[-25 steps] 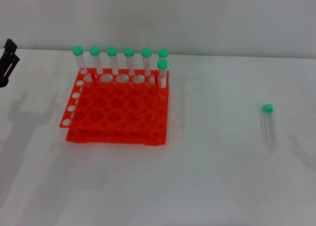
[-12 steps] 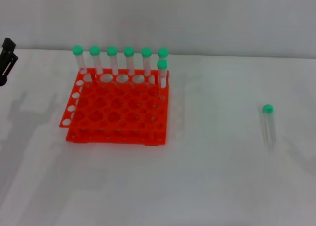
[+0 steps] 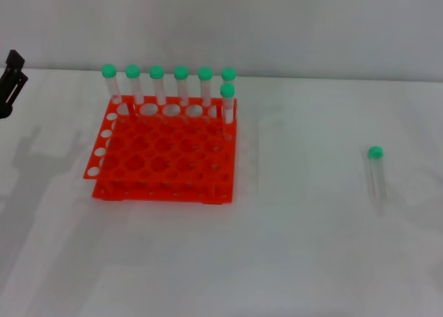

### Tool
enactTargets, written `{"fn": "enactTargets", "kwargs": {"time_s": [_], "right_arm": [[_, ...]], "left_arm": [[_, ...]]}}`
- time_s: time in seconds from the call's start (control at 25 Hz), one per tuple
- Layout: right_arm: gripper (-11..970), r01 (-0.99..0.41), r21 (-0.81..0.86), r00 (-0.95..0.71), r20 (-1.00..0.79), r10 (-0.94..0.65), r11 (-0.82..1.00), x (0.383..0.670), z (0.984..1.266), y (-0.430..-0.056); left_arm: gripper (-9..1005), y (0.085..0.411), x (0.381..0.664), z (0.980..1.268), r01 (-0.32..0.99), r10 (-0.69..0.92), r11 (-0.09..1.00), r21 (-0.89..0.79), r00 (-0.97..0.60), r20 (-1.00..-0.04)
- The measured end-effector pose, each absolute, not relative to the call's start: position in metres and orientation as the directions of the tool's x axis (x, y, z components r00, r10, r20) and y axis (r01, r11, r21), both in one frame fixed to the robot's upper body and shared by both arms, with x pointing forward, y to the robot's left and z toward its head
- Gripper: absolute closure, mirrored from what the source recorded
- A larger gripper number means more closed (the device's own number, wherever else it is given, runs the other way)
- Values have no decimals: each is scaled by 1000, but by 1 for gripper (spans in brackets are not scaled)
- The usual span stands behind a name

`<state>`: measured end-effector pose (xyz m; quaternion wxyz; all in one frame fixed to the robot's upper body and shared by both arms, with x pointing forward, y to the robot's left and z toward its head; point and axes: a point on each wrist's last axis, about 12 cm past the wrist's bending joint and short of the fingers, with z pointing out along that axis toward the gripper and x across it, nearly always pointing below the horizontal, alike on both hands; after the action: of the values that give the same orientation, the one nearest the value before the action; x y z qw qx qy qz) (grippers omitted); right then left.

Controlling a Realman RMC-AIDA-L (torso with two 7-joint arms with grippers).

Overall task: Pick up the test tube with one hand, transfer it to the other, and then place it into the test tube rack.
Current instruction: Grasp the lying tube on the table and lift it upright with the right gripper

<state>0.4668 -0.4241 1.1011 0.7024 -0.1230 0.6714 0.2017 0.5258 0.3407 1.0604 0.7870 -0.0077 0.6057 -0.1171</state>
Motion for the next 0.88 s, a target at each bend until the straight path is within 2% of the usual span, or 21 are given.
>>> {"fn": "enactTargets", "kwargs": {"time_s": [0.4,0.88], "right_arm": [[147,-482,106,9,-992,126,870,480,1113,-420],[156,-503,114,-5,-992,130,857,479,1112,-417]], "left_arm": [[102,344,518,1055,159,-211,971,-178,221,-952],[102,344,520,1057,163,-216,970,-182,225,-950]]}}
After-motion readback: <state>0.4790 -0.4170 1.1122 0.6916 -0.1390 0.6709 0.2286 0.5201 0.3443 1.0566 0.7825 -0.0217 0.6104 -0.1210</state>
